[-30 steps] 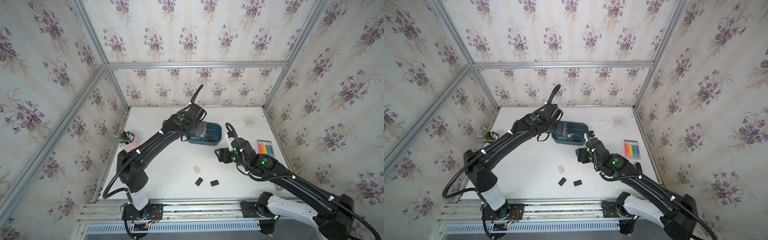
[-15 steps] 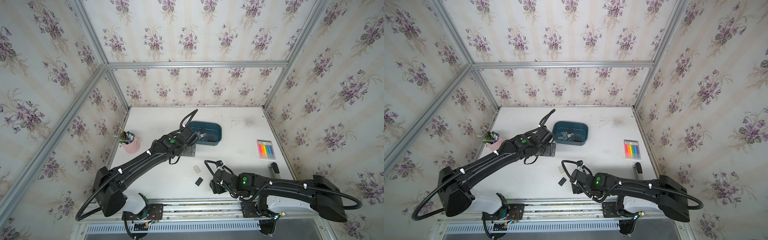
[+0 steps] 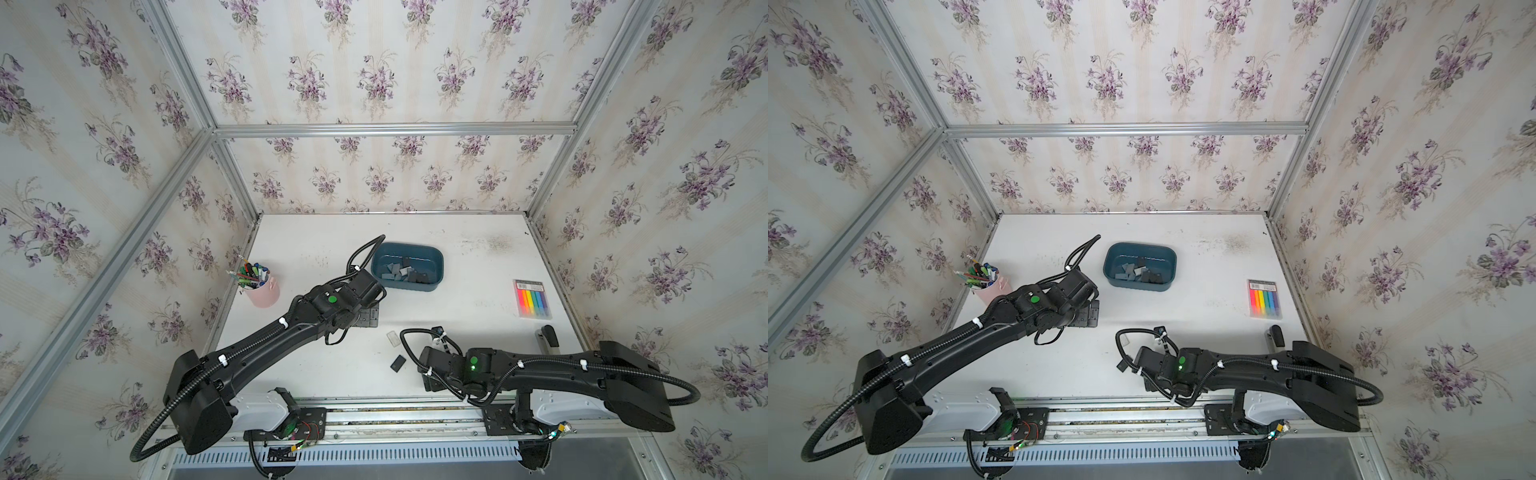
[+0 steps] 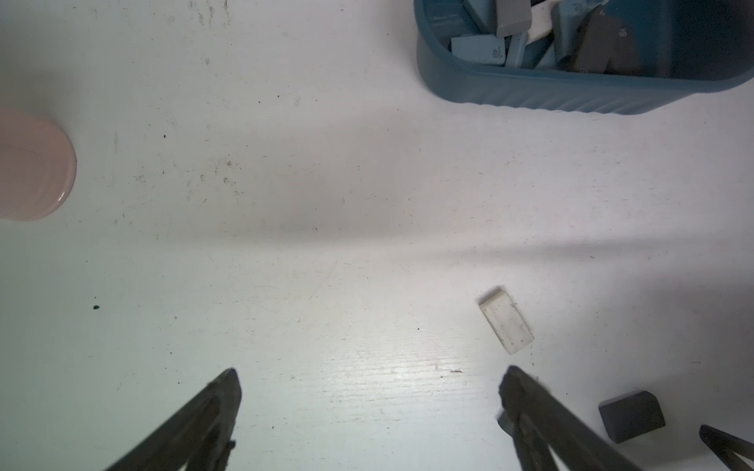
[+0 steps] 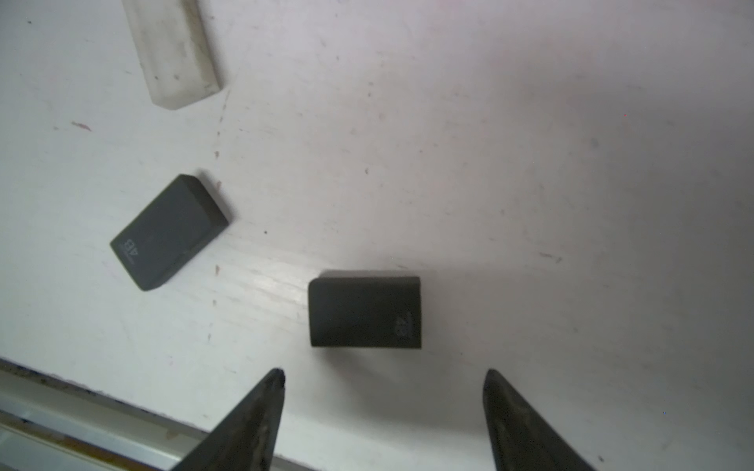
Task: Put the eraser in the storage box
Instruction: Pick up the eraser from the center of the board.
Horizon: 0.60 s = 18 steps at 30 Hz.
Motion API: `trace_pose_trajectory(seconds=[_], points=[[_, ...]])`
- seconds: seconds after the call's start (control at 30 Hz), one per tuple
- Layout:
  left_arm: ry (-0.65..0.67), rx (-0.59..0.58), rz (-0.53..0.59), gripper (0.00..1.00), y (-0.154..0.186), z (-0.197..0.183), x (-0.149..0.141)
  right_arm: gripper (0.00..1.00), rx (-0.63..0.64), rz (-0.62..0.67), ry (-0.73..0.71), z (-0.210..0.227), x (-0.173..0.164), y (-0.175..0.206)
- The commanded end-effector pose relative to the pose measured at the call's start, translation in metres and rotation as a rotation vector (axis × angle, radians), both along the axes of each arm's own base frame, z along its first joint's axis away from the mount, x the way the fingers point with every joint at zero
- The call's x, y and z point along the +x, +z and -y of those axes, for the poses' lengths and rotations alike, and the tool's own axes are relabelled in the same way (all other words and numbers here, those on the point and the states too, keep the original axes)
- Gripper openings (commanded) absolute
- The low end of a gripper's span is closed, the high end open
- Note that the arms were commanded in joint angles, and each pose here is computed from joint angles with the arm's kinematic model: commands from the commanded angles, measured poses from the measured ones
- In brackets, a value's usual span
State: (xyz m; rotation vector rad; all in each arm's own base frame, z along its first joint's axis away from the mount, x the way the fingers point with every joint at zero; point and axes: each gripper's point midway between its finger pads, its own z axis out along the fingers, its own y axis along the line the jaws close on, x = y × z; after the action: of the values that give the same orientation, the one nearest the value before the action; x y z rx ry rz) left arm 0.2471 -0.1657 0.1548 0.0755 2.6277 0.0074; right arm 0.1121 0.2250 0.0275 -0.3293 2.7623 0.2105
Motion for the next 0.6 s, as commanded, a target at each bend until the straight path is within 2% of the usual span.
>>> trace_pose_trajectory(seconds=[0.0,0.3,0.57], points=[[0.028,0.008,0.0,0.99,-0.003,-0.005,-0.002,0.79,-0.079,0.042,-0.005,0.005,0.009,-0.003],[0.025,0.015,-0.038,0.99,-0.018,-0.009,-0.014,0.77,-0.073,0.004,0.004,-0.002,0.013,-0.018],[0.031,0.025,-0.057,0.99,-0.029,-0.014,-0.021,0.65,-0.043,-0.03,0.013,-0.008,0.014,-0.019]])
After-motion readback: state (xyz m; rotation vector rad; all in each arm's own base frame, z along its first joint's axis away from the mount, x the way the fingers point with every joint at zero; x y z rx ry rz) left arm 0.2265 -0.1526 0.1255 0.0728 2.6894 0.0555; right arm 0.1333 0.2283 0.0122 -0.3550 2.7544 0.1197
